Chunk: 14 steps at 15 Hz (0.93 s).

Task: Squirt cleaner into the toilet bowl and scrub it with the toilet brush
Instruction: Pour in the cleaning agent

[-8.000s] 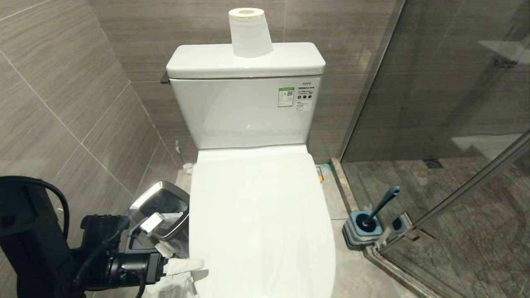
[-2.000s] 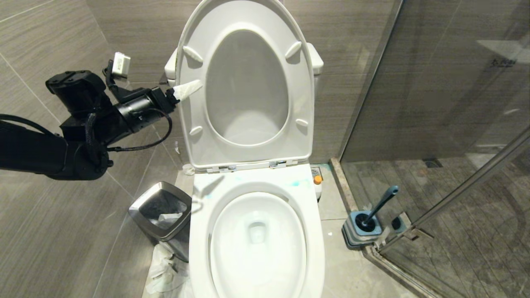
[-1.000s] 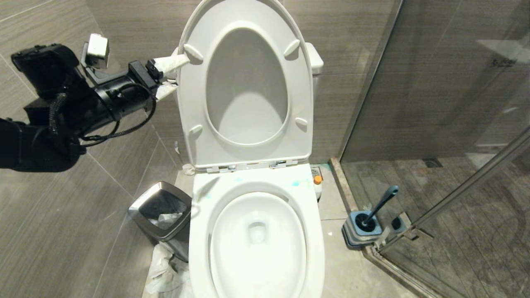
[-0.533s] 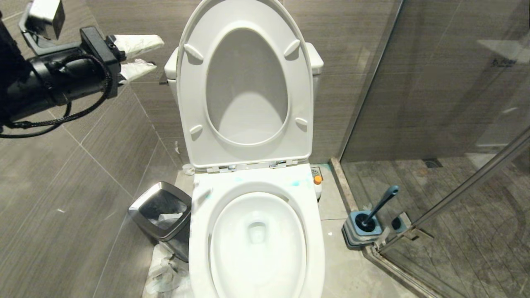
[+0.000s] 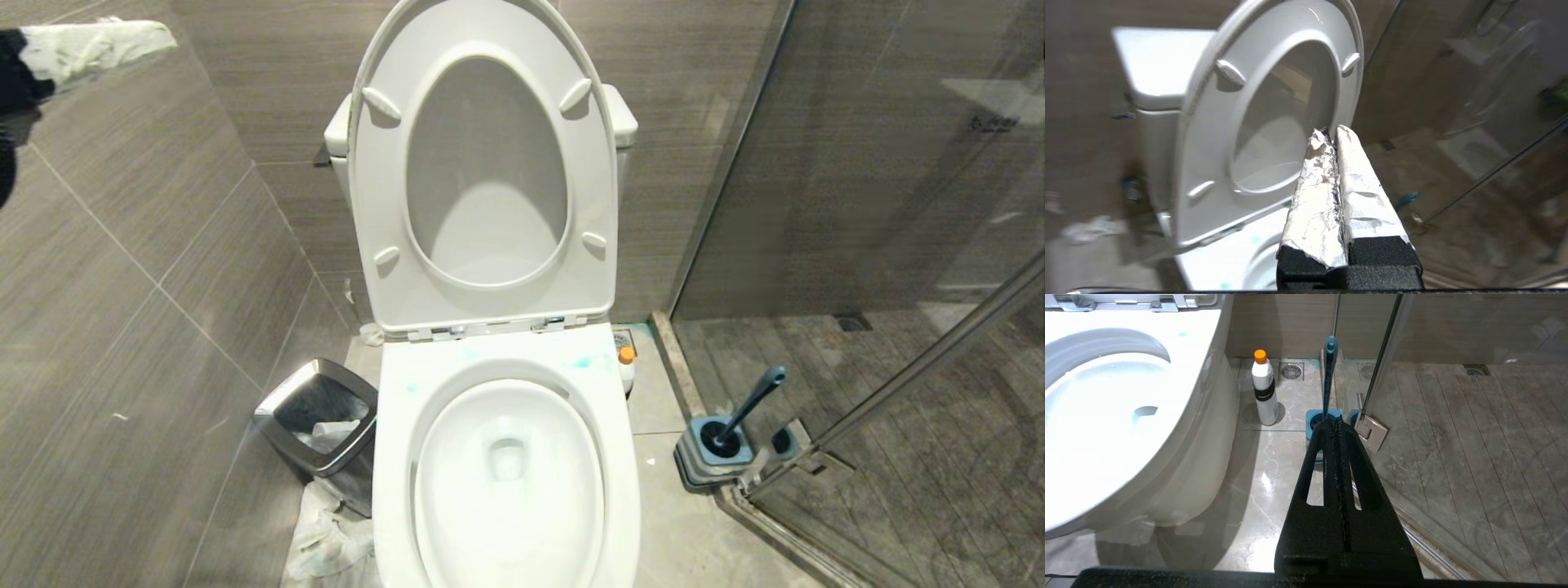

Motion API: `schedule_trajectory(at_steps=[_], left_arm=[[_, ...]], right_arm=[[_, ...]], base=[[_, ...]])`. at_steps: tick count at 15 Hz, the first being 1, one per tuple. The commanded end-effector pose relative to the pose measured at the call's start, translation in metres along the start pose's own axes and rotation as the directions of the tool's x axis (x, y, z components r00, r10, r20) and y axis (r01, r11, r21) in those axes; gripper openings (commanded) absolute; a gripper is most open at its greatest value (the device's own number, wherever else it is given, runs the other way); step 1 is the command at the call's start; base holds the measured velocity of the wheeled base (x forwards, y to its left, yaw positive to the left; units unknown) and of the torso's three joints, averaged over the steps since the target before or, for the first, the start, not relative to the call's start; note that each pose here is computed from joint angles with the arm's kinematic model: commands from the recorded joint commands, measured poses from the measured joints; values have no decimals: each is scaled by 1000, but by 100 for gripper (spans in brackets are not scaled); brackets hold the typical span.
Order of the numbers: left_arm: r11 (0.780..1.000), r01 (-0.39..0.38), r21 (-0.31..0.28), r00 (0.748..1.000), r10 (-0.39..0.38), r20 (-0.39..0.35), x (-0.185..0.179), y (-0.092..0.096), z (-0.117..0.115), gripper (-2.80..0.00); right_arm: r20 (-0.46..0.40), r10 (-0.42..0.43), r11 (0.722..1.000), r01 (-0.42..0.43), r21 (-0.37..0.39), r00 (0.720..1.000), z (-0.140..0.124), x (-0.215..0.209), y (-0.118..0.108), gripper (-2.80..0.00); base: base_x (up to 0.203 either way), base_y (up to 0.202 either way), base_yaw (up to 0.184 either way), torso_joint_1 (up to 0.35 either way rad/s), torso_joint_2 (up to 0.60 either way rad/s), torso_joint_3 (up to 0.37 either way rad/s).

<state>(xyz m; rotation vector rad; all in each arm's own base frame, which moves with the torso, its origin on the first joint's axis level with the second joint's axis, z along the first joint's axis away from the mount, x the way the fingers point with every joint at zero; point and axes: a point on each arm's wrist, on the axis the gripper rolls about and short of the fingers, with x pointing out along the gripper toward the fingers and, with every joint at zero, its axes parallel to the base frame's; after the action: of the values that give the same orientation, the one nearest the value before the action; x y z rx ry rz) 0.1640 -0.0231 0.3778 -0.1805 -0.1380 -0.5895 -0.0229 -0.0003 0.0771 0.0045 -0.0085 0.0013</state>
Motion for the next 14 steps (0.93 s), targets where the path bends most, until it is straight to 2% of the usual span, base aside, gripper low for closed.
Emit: schedule_trajectory(at_steps=[1,4,8,11,14], left_arm=[[995,-24,99,996,15,92,-54,-32,14,-280],[980,-114,161,987,93,134,-99,-50,2,-280],[964,-183,191,975,152,163,-147,-71,-35,-280],[962,-185,198,974,154,163,-175,-81,-74,-280],[958,-182,222,977,151,150,-193,-83,-111,-280]], right_arm=[[-1,0,1000,0,0,1000,0,0,0,-280],[-1,0,1000,0,0,1000,0,0,0,-280],[-1,0,1000,0,2,1000,0,0,0,-280],[-1,0,1000,0,0,1000,0,0,0,-280],[-1,0,1000,0,0,1000,0,0,0,-280]], base=[[0,0,0,0,0,0],[0,0,0,0,0,0],[0,0,0,0,0,0],[0,0,0,0,0,0],[0,0,0,0,0,0]])
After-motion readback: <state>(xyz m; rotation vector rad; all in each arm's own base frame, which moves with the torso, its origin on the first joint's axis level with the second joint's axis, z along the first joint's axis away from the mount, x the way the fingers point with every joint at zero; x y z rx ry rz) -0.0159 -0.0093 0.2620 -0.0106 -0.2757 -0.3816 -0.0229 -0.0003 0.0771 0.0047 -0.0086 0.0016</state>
